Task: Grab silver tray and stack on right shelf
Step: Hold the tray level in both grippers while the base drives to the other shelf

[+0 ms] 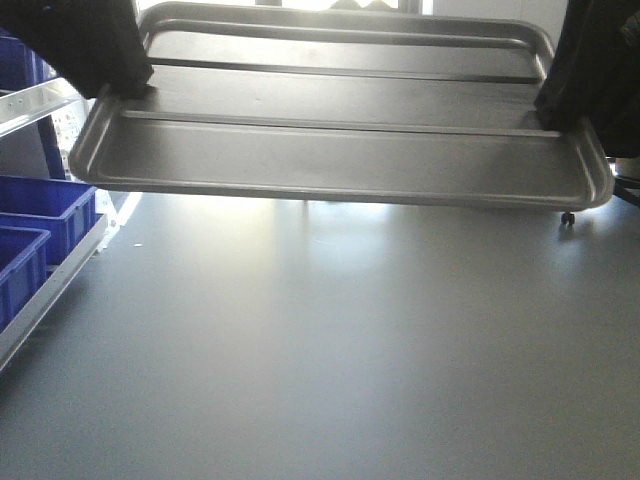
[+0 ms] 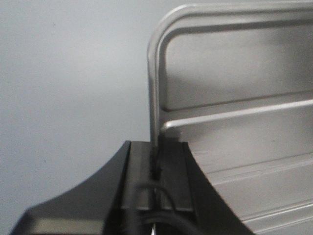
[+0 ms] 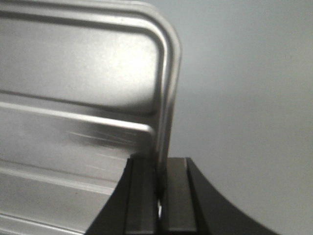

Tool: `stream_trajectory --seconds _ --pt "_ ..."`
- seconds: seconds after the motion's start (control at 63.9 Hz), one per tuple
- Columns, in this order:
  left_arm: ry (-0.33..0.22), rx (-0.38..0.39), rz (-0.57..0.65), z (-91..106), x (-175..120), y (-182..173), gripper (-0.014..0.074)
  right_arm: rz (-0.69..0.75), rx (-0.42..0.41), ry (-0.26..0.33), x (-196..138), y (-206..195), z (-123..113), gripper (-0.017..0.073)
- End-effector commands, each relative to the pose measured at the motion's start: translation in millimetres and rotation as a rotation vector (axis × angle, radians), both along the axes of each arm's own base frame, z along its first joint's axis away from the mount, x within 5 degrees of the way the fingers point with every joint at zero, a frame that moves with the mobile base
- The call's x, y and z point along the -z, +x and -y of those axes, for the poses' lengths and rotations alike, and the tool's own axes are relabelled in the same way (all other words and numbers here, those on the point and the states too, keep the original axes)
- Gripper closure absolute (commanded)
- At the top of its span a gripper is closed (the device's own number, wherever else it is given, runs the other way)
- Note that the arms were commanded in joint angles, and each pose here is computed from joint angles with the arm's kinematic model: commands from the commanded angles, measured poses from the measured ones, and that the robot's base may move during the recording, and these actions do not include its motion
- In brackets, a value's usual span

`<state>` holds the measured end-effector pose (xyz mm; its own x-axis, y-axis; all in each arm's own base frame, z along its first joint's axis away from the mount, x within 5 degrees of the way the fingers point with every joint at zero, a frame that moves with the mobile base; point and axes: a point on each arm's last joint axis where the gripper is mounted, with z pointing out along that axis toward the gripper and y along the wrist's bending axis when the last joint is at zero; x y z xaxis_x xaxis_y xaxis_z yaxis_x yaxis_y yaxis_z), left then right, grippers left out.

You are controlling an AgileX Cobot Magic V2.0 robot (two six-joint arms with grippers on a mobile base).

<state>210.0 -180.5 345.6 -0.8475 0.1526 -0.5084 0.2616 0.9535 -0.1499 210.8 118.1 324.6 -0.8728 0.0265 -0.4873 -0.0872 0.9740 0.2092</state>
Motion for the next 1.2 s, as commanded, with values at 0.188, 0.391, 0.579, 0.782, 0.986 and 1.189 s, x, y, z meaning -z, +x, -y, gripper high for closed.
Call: stream_trajectory --seconds 0.188,0.391,0.579,0.782,0.986,1.189 --pt "0.013 0.004 0.08 -7.2 -17.6 -1.0 0.0687 0.093 -0.01 -0.035 -17.1 0.7 7.4 0.0503" --pt "0.013 0.004 0.08 -7.2 -17.6 -1.0 0.0687 0.093 -0.01 -0.035 -17.1 0.7 7.4 0.0503" --pt "0.012 0.004 0.079 -7.1 -17.6 -1.1 0.0687 0.092 -0.01 -0.036 -17.1 0.7 7.4 0.0503" --pt "0.013 0.004 0.08 -7.2 -17.6 -1.0 0.0687 0.092 -0.01 -0.036 -17.1 0.7 7.4 0.0503" --pt "0.013 0.004 0.08 -7.2 -17.6 -1.0 0.0687 0.092 -0.01 -0.036 -17.1 0.7 7.4 0.0503" --pt "0.013 0.004 0.08 -7.2 -17.6 -1.0 0.0687 0.092 -0.01 -0.036 -17.1 0.7 7.4 0.0503"
